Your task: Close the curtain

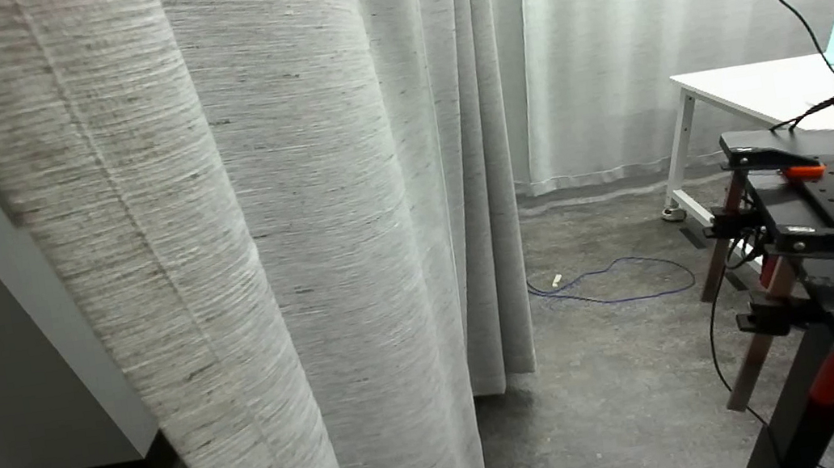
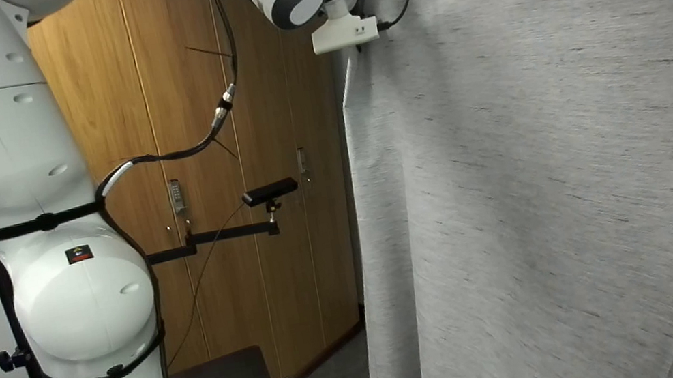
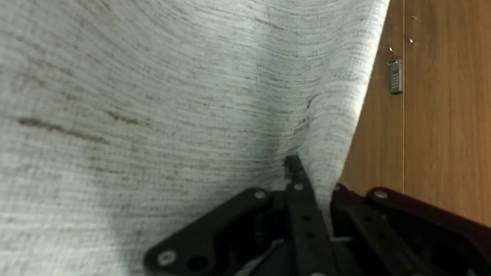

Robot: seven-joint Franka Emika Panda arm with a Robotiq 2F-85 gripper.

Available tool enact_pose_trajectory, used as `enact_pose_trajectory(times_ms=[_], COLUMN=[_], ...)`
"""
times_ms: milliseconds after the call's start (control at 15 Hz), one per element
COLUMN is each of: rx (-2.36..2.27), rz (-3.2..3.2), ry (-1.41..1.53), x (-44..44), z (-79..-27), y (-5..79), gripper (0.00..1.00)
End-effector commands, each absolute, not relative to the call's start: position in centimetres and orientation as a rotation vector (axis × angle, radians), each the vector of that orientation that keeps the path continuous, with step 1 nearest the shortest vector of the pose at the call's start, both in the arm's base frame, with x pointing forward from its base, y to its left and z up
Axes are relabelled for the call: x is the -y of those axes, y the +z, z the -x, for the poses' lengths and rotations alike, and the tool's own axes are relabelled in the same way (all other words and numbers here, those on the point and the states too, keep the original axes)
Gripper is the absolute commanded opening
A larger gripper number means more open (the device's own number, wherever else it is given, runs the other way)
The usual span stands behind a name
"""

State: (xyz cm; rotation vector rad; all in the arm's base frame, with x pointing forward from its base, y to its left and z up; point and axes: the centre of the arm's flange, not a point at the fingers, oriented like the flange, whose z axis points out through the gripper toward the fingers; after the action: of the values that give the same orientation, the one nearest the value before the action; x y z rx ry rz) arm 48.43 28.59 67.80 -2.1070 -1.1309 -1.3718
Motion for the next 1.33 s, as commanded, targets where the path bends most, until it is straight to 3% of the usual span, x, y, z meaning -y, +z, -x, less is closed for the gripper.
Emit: enact_pose_trajectory(times_ms=[0, 1267], rx=[1.248, 1.177], rz=[2.114, 2.101], ry=[-1.197, -1.176], x=[-31.98, -31.73], z=[-49.01, -48.33], y=[62.32, 62.27], gripper=[0.01, 0.01])
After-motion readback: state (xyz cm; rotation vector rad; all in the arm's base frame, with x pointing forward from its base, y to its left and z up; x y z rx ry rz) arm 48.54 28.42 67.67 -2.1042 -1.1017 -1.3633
